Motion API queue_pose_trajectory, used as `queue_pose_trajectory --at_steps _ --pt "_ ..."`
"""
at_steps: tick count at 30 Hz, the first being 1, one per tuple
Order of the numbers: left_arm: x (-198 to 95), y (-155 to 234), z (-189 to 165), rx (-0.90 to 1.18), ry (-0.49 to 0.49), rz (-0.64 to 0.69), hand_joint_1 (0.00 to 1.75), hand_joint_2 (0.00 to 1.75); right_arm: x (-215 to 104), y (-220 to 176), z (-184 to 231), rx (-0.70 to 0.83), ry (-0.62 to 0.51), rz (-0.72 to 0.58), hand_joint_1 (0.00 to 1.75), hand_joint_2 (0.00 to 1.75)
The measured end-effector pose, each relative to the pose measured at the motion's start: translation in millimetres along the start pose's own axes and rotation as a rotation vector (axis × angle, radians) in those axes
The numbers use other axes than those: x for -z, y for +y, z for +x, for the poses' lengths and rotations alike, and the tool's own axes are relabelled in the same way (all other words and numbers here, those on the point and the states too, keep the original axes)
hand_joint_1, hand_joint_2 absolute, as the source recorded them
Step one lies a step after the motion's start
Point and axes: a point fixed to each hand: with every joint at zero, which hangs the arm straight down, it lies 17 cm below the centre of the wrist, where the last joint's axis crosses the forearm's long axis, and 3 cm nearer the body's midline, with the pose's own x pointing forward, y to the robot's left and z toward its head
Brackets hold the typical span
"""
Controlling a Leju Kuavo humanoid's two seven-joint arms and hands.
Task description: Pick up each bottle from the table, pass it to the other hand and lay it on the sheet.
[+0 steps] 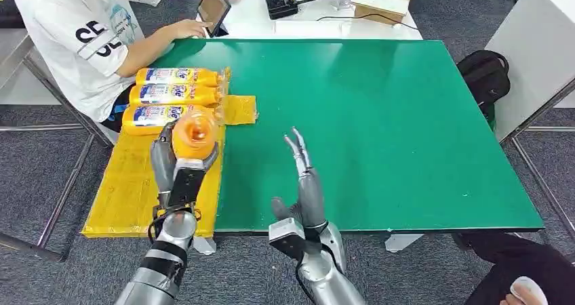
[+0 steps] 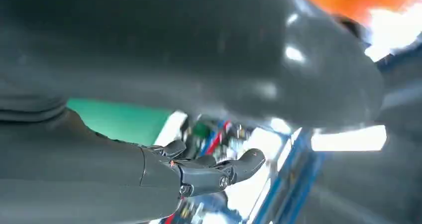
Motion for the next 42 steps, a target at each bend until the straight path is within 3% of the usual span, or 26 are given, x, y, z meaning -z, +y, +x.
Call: queue_pose_trajectory --at_steps 3,7,12,19,23,29,38,41,42 --pt "1 -3 -18 0.247 -0.088 -0.109 1.75 1.75 7 -26 8 0.02 -0.007 -0.1 0.0 0.0" --pt "-2 6 -48 0.344 -0.035 -0.129 1.75 1.75 12 -42 18 0.029 -0.027 -0.149 0.0 0.0" --pt "-8 1 -80 0.603 0.014 -0.259 1.75 1.75 18 -64 24 0.056 -0.036 -0.223 0.0 0.0" --pt "0 10 -104 0.703 0.122 -0.253 1.75 1.75 21 -73 29 0.07 -0.048 -0.244 0.0 0.0" --pt "0 -14 -108 0.734 0.081 -0.341 1.75 1.75 23 -73 29 0.087 -0.046 -0.247 0.0 0.0" --pt "-30 -44 -126 0.78 0.004 -0.509 1.75 1.75 23 -69 29 0.103 -0.049 -0.227 0.0 0.0" --pt "-81 -65 -175 0.792 0.092 -0.77 1.75 1.75 26 -59 27 0.132 -0.045 -0.188 0.0 0.0" --pt "-83 -67 -181 0.793 0.112 -0.807 1.75 1.75 26 -55 25 0.136 -0.038 -0.174 0.0 0.0" --pt "-84 -66 -184 0.79 0.125 -0.816 0.65 1.75 25 -54 23 0.136 -0.035 -0.17 0.0 0.0"
